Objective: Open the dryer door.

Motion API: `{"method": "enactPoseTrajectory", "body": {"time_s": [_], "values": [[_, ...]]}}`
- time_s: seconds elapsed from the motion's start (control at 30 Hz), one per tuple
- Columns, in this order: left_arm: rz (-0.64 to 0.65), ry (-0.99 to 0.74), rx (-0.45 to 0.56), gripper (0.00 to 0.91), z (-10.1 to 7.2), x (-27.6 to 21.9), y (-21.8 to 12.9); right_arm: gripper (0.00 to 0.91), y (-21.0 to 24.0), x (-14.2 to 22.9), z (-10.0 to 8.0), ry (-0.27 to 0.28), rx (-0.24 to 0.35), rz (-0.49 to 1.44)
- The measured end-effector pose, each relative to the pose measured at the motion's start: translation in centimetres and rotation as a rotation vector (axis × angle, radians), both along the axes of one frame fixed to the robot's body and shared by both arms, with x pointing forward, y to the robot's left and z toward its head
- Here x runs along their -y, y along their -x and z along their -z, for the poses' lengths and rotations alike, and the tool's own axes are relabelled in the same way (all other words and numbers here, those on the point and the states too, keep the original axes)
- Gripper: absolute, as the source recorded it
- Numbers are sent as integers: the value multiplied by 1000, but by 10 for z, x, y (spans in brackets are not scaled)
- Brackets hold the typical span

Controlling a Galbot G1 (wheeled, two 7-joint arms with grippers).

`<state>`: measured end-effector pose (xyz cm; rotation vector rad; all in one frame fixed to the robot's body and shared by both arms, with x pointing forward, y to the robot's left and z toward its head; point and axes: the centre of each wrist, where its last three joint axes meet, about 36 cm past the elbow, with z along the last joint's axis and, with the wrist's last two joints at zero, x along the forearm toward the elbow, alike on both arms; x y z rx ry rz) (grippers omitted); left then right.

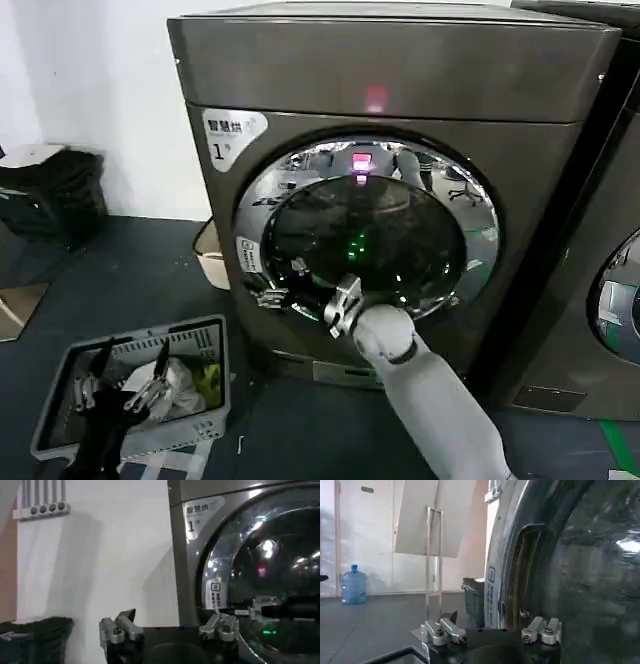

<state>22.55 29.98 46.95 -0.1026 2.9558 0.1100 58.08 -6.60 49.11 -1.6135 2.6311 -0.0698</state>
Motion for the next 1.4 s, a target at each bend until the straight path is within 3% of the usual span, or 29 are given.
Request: {"method": "enactPoseTrajectory", "body": {"time_s": [0.23, 0.4, 0.67, 0.93, 1.13, 1.4], "values": [[27, 63, 2, 907, 2, -14, -2, 907, -5, -3, 2, 15, -16, -59], [5, 79, 0, 907, -1, -32, -5, 907, -3, 11, 3, 13, -53, -148], [50, 109, 44, 907, 0, -81, -20, 907, 7, 36, 5, 36, -53, -305], [102, 153, 11, 907, -2, -109, -45, 907, 15, 56, 3, 10, -60, -407], [127, 227, -37, 907, -5, -119, -65, 907, 22, 72, 4, 21, -81, -463], [167, 212, -86, 907, -8, -134, -96, 907, 35, 95, 4, 1, -85, -529]]}}
